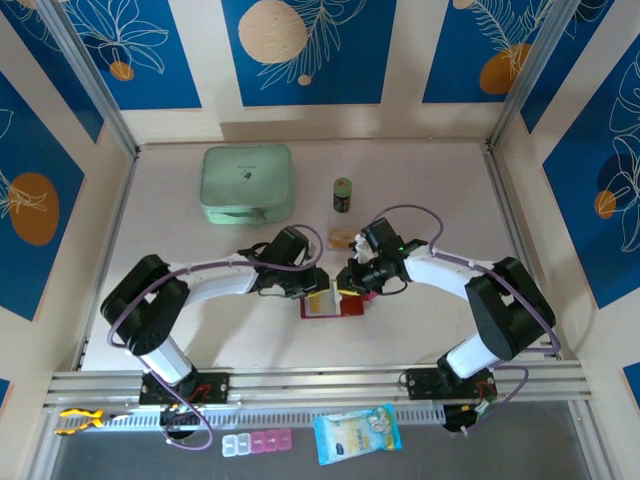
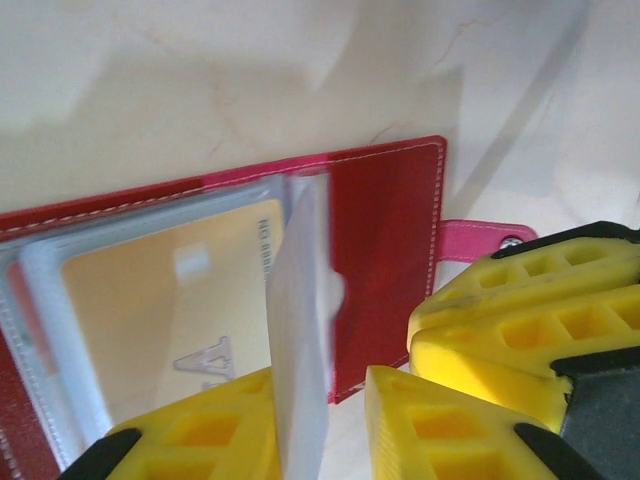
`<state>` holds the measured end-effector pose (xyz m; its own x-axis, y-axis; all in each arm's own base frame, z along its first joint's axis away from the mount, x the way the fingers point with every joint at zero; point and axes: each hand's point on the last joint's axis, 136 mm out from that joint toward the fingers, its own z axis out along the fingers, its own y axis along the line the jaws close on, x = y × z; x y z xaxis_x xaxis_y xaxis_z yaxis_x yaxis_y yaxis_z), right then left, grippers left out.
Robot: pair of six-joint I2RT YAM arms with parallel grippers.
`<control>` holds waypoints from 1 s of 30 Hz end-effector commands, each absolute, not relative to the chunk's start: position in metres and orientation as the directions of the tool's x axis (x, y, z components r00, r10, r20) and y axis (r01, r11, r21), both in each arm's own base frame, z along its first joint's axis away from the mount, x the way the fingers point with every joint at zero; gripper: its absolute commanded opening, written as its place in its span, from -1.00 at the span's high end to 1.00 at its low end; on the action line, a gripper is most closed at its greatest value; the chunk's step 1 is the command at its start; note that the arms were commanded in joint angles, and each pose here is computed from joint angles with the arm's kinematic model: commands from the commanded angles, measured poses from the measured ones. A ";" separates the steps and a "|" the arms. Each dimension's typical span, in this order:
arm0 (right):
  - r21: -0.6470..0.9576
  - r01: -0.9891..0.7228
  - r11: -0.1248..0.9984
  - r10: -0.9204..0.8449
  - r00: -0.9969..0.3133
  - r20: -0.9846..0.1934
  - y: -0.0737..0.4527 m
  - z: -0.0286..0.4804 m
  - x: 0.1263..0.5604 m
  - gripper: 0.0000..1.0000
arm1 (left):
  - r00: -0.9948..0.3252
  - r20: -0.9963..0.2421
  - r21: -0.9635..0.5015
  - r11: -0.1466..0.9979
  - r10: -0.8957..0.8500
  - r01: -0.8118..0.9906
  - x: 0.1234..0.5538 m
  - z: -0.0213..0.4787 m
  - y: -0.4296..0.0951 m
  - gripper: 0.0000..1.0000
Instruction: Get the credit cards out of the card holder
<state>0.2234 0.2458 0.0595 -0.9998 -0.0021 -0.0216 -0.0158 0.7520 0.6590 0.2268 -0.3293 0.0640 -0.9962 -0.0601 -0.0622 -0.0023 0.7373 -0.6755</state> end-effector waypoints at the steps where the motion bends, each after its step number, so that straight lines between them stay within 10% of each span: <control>1: 0.655 -0.017 0.755 0.011 -0.999 -0.038 0.240 0.073 0.226 0.67 | -0.998 -0.045 -0.683 0.730 -0.035 0.006 0.223 0.067 -0.340 0.44; 30: 0.677 0.043 0.735 0.140 -0.986 -0.089 0.192 0.094 0.226 0.47 | -0.998 -0.046 -0.679 0.731 0.048 0.066 0.228 0.067 -0.386 0.06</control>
